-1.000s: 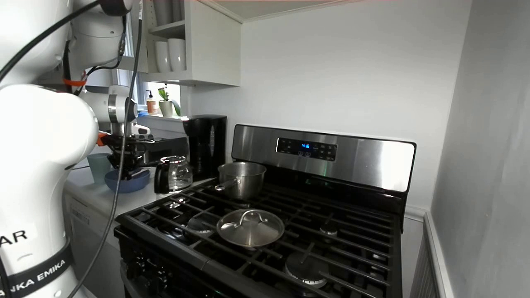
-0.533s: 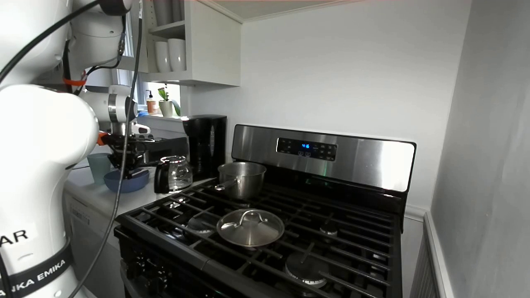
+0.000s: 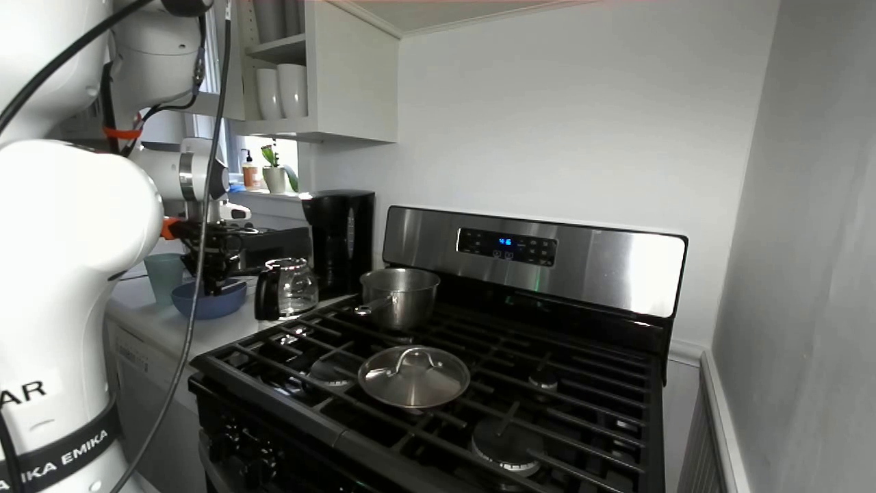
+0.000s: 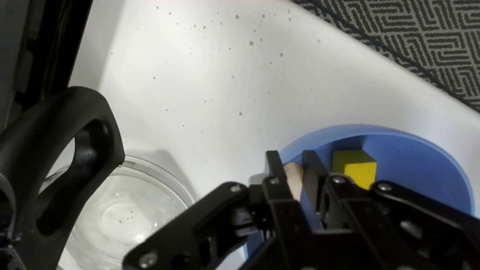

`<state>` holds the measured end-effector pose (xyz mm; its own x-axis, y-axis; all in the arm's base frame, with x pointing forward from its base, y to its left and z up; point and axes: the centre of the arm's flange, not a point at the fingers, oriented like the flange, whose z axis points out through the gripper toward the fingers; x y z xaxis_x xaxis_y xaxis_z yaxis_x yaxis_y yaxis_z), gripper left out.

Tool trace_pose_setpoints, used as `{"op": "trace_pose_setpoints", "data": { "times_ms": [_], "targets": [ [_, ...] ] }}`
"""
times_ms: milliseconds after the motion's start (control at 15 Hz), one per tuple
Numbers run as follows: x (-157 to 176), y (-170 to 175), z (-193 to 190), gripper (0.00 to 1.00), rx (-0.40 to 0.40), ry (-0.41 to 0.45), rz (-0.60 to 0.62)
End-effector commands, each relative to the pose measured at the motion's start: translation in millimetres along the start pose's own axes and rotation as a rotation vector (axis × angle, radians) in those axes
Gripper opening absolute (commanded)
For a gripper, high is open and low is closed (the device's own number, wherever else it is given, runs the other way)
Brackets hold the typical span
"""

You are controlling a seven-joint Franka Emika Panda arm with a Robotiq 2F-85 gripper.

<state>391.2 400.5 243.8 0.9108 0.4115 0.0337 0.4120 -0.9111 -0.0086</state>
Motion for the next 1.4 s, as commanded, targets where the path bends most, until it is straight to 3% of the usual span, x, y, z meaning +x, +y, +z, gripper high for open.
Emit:
{"op": "trace_pose_setpoints", "data": {
  "times_ms": [0,200,267,333,867,1000,1133,1333],
  "targets": [
    [-10,7,-3,0.05,-0.003,0.026,0.015],
    [-10,9,0,0.05,0.001,0.033,0.027],
    [-9,9,0,0.44,0.007,0.038,0.026],
    [-9,9,0,0.45,0.005,0.038,0.027],
    [-18,4,-27,0.98,0.044,0.036,0.026],
    [-33,0,-54,1.00,0.074,0.016,0.035],
    [-59,4,-84,1.00,0.043,-0.027,0.095],
    [-102,23,-113,1.00,-0.076,-0.156,0.198]
  ]
}}
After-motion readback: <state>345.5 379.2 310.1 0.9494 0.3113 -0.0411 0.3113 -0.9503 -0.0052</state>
